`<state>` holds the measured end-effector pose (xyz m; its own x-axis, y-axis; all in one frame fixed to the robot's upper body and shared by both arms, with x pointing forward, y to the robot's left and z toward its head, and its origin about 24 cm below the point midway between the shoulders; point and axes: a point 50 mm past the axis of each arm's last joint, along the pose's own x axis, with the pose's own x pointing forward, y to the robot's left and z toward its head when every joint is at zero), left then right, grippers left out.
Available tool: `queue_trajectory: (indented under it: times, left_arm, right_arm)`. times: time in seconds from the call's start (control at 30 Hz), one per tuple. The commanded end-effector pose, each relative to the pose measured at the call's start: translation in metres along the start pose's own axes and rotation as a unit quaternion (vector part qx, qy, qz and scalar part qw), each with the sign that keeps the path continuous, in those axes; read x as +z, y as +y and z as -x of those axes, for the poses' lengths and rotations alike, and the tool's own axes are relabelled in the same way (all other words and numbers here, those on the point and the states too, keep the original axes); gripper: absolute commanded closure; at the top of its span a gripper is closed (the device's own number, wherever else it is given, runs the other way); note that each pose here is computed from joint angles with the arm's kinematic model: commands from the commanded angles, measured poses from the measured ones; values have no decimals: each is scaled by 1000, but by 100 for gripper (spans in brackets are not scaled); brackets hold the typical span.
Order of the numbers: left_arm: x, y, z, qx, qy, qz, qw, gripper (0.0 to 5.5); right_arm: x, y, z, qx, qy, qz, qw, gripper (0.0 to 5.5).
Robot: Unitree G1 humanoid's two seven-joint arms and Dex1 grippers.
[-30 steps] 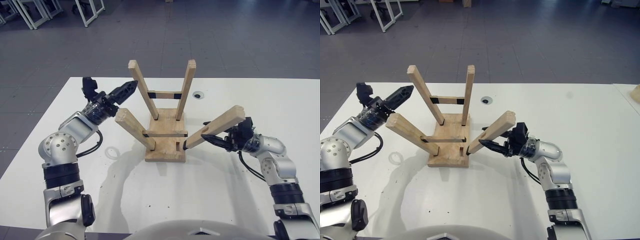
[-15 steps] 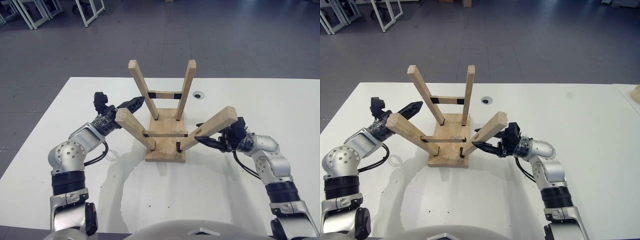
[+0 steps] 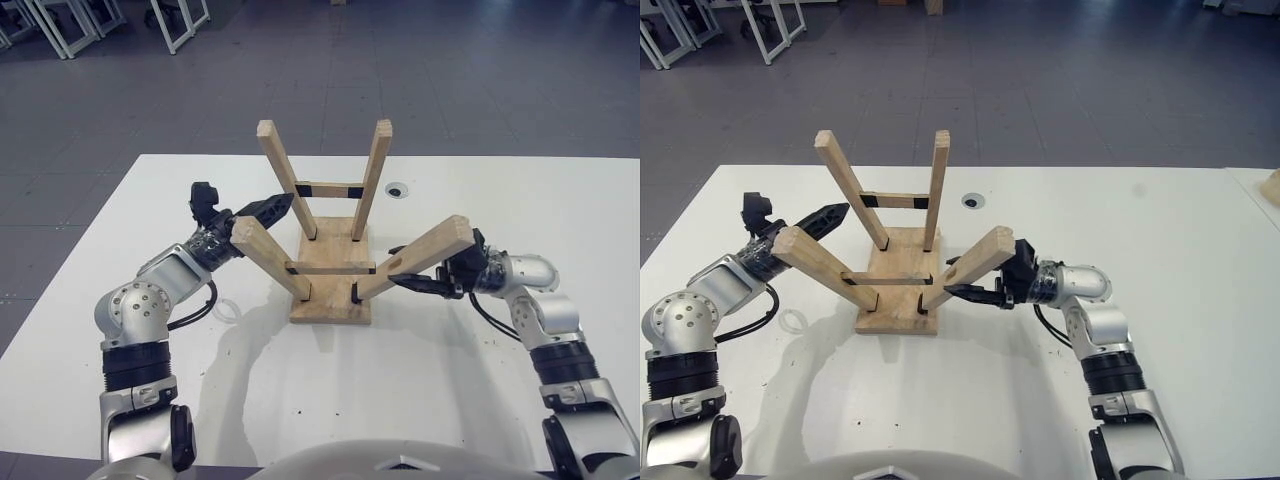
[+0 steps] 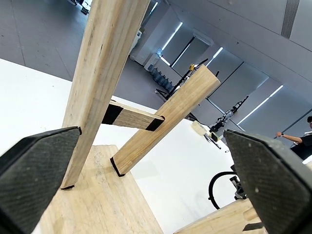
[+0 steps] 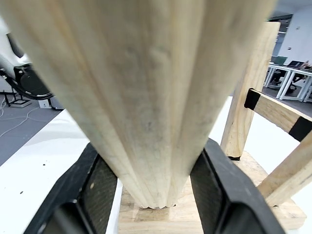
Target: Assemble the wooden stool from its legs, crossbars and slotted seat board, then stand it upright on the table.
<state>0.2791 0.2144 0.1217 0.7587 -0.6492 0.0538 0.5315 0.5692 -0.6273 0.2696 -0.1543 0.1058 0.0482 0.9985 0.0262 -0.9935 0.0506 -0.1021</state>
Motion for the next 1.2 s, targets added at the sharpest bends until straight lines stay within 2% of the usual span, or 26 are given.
queue_trajectory:
  times: [0.03,0.37,0.53,0.8,1.2]
  left_arm:
    - [-3,-3,-1,-1,-1,-2,1000,0]
    - [-4,-3,0,-1,-2,0,1000,0]
    - [-6,-4,1,-1,0,2,1000,0]
    - [-7,-4,0,-1,-1,2,1000,0]
    - [-12,-5,1,3,-8,6,1000,0]
  right_arm:
    - [11,-7,-1,19,17,14,1000,344]
    - [0,-11,-1,-9,27,11,1000,344]
    - [-3,-3,-5,6,25,3,1000,344]
    - [-3,-14,-7,8,98,28,995,344]
    - [4,-14,-24,10,196,37,980,344]
